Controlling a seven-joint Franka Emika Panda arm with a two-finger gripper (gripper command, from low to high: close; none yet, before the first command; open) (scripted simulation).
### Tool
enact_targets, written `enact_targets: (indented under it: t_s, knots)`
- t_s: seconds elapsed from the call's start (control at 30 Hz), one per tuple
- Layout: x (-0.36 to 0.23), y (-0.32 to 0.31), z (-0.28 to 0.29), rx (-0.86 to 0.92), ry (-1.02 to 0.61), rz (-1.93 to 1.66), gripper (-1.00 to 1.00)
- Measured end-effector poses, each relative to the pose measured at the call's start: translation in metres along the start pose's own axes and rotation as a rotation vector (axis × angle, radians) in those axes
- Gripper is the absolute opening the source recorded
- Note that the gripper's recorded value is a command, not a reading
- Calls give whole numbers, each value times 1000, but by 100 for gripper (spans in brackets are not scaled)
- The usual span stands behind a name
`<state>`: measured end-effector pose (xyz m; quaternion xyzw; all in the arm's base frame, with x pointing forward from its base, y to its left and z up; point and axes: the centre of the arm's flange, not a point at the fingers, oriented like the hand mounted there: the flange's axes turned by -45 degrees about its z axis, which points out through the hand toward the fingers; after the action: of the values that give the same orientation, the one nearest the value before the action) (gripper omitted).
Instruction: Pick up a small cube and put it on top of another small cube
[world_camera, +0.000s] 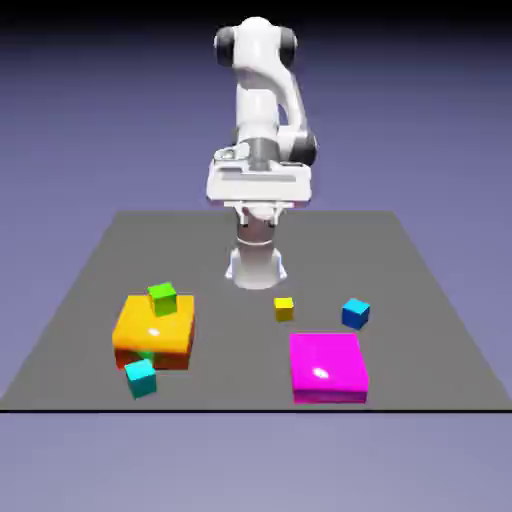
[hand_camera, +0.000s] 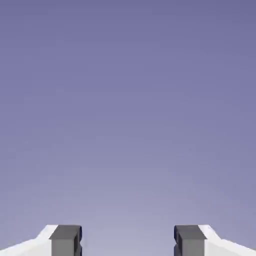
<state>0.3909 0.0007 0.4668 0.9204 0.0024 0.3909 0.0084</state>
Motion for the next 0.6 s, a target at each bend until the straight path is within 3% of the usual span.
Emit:
enact_targets:
  t_s: [0.6]
  knots:
    - [81, 28, -47, -322, 87, 583, 0]
